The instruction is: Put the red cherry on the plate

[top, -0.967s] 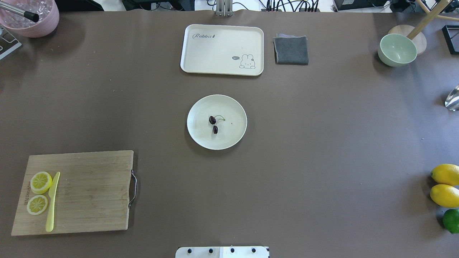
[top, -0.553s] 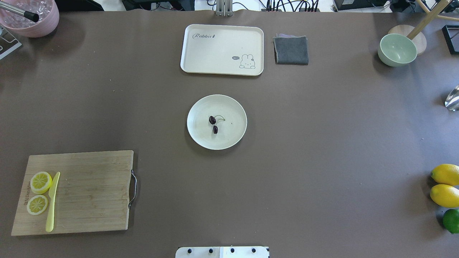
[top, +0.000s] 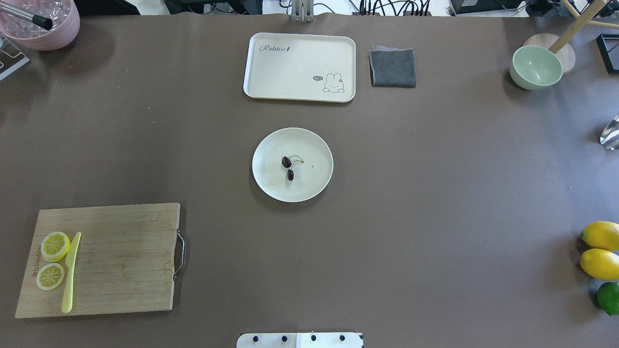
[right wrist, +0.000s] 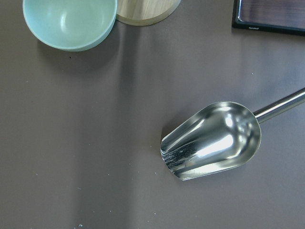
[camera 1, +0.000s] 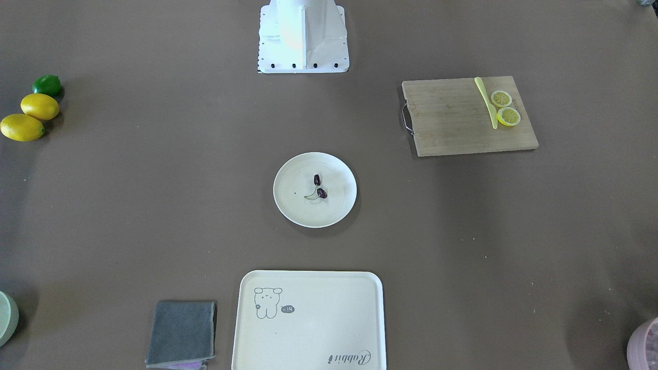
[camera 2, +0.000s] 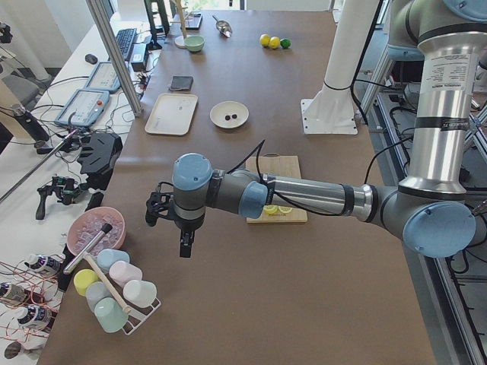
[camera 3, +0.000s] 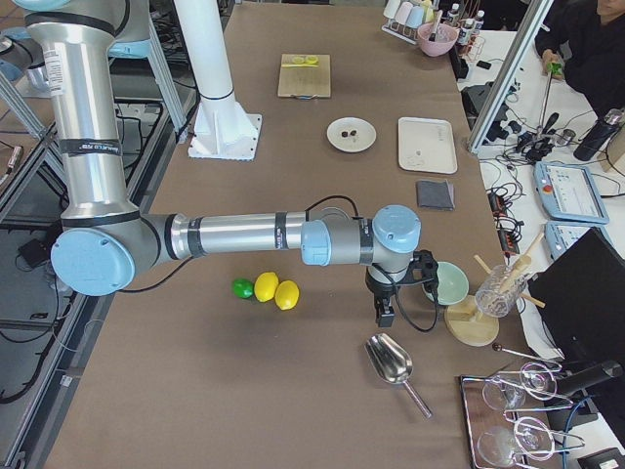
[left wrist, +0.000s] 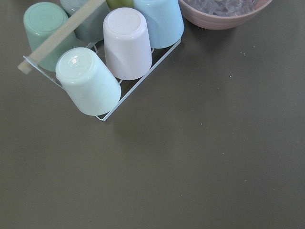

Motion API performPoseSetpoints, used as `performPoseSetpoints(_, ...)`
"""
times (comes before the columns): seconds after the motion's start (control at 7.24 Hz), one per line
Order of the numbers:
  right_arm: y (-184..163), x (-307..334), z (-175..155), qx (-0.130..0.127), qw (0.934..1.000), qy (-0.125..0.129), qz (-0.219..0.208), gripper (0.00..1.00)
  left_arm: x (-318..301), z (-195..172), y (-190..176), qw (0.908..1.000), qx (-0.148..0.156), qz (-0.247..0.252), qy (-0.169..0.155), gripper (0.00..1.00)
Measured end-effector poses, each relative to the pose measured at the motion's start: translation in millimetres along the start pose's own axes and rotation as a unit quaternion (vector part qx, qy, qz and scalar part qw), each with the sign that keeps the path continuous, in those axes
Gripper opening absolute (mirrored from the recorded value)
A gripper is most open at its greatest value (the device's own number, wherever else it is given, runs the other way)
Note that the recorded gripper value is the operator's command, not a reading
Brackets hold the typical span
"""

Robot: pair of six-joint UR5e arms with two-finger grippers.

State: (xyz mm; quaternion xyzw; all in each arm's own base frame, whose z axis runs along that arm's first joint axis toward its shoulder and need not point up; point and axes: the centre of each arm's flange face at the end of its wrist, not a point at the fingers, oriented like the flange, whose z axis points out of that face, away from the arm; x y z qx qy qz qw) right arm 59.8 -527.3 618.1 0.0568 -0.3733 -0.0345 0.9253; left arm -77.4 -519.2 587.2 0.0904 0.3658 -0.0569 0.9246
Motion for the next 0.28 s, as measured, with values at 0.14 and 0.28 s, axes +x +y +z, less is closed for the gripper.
performPoseSetpoints(0.14, 1.3, 0.7, 1.1, 0.002, 1.0000, 0.001, -0.001, 1.00, -0.2, 0.1, 0.1, 1.0000, 0.000, 0.000, 0.000, 0.98)
performPoseSetpoints(0.28, 1.4, 0.7, 1.3, 0.003, 1.0000, 0.001, -0.001, 1.00, -0.2, 0.2, 0.2, 1.0000, 0.000, 0.000, 0.000, 0.98)
